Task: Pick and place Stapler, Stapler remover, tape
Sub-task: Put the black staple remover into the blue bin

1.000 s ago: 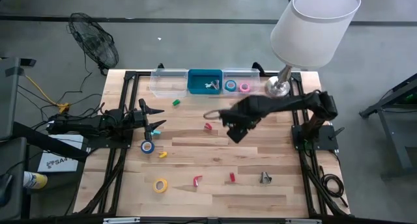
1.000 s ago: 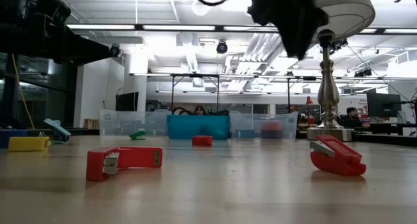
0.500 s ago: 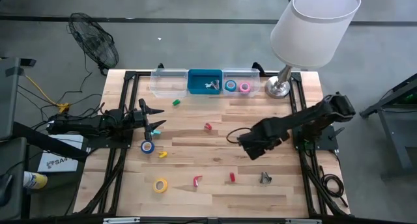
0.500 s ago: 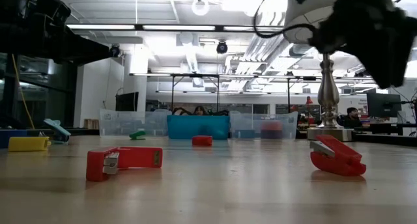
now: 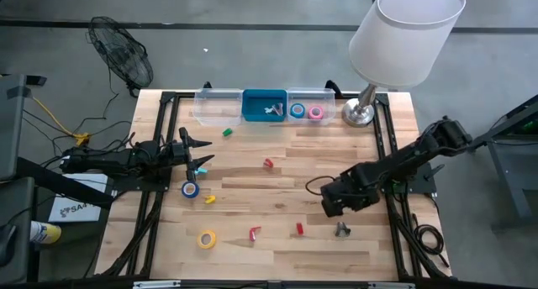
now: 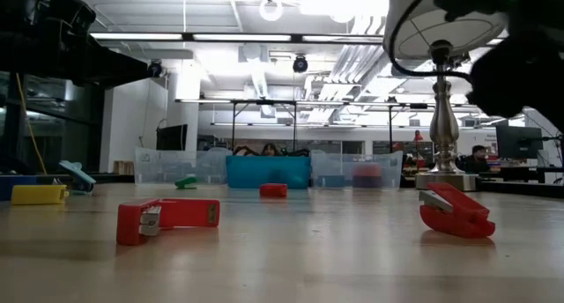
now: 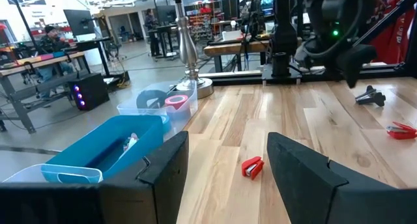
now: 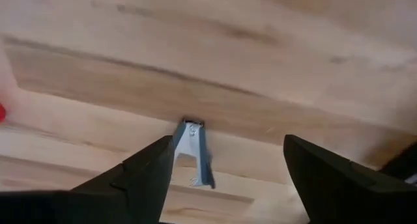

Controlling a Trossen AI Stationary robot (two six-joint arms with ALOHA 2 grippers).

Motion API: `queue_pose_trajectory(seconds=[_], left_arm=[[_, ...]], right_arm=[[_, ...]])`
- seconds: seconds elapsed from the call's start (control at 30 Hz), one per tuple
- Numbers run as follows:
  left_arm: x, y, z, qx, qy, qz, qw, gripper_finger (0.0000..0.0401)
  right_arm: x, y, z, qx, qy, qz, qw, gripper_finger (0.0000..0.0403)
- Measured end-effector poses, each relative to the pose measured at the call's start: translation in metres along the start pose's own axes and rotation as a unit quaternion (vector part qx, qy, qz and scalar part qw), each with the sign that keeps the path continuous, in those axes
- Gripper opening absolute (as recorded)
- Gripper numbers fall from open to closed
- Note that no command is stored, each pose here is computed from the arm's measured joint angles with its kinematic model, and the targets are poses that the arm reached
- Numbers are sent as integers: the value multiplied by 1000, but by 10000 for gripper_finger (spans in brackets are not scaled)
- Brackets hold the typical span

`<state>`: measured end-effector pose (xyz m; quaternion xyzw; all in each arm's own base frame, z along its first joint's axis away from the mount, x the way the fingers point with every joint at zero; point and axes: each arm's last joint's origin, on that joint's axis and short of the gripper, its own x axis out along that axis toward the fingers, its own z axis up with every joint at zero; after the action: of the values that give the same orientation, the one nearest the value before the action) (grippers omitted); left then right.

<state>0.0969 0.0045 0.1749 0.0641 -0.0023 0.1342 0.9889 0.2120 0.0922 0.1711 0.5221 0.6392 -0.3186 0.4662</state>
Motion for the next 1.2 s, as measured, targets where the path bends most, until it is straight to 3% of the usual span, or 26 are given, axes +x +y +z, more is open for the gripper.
queue_pose_trajectory(seconds=[0.23,0.63,1.2], left_arm=[[0,0,0,0,0,0,1000,205],[0,0,0,0,0,0,1000,205],[0,0,0,0,0,0,1000,205]], right_arm=[[23,-2,-12,26,23,45,998,281],[32,-3,-30,52,19,62,997,281],[40,4,-30,56,-9,87,995,281]])
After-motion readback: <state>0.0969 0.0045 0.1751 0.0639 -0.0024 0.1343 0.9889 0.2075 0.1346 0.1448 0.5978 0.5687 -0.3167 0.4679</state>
